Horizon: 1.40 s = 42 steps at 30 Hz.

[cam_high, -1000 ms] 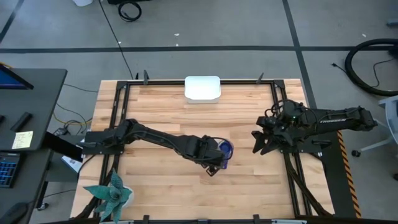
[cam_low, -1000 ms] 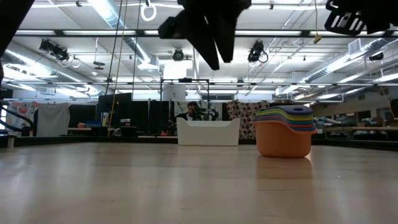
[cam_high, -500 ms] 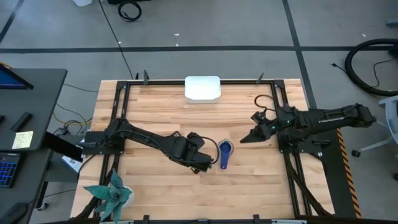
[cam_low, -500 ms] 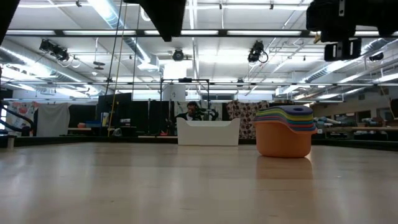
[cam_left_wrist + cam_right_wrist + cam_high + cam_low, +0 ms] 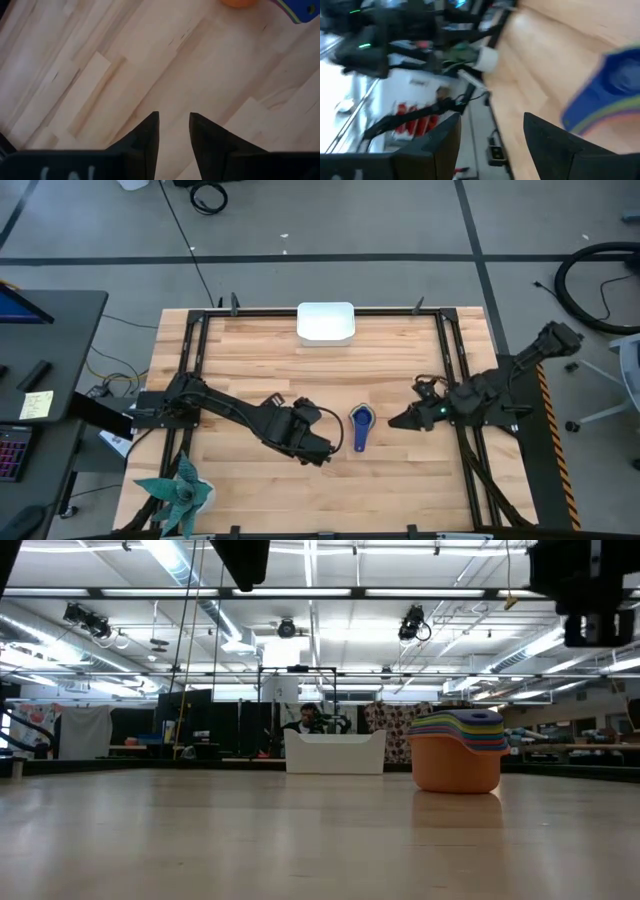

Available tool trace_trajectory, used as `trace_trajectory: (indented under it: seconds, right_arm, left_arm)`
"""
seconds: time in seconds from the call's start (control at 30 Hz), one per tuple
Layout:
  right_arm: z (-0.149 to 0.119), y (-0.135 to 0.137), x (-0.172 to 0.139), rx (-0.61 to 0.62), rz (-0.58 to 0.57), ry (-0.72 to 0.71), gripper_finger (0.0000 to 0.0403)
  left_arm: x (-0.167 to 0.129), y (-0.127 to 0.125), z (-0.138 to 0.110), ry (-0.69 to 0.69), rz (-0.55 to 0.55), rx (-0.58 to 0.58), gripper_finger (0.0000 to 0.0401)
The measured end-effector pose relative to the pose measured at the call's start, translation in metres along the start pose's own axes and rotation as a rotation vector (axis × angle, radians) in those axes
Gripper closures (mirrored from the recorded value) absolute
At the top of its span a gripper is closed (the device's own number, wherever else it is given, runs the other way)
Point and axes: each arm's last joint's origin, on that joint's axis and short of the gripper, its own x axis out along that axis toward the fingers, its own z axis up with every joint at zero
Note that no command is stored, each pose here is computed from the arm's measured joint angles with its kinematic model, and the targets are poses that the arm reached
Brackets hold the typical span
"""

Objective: Nest measuring cups in basket
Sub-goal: Put the stacked measuring cups into the white bin

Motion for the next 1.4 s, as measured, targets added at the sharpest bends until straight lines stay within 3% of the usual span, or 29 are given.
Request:
trace_trajectory:
  seconds: [0.2, 0.4, 0.6, 0.83, 1.0, 1.4]
  right_arm:
    - [-0.02, -0.01, 0.01, 0.13, -0.125, -0.064, 0.0185]
    - [-0.039, -0.025, 0.029, 0.249, -0.233, -0.032, 0.0187]
    - [-0.053, -0.033, 0.051, 0.282, -0.22, -0.038, 0.0188]
    - [-0.067, -0.057, 0.07, 0.389, -0.313, -0.062, 0.0188]
    - [-0.07, -0.062, 0.081, 0.368, -0.269, -0.113, 0.0188]
    - [-0.078, -0.086, 0.097, 0.418, -0.283, -0.199, 0.0188]
  left_arm:
    - [0.001, 0.001, 0.001, 0.003, 0.0, 0.025, 0.0289]
    - [0.002, 0.003, 0.004, 0.009, 0.001, 0.059, 0.0289]
    - [0.005, 0.006, 0.009, 0.036, -0.01, 0.106, 0.0289]
    - [0.007, 0.009, 0.013, 0.059, -0.021, 0.139, 0.0289]
    - [0.008, 0.009, 0.014, 0.061, -0.023, 0.172, 0.0289]
    - [0.009, 0.011, 0.015, 0.087, -0.042, 0.184, 0.0289]
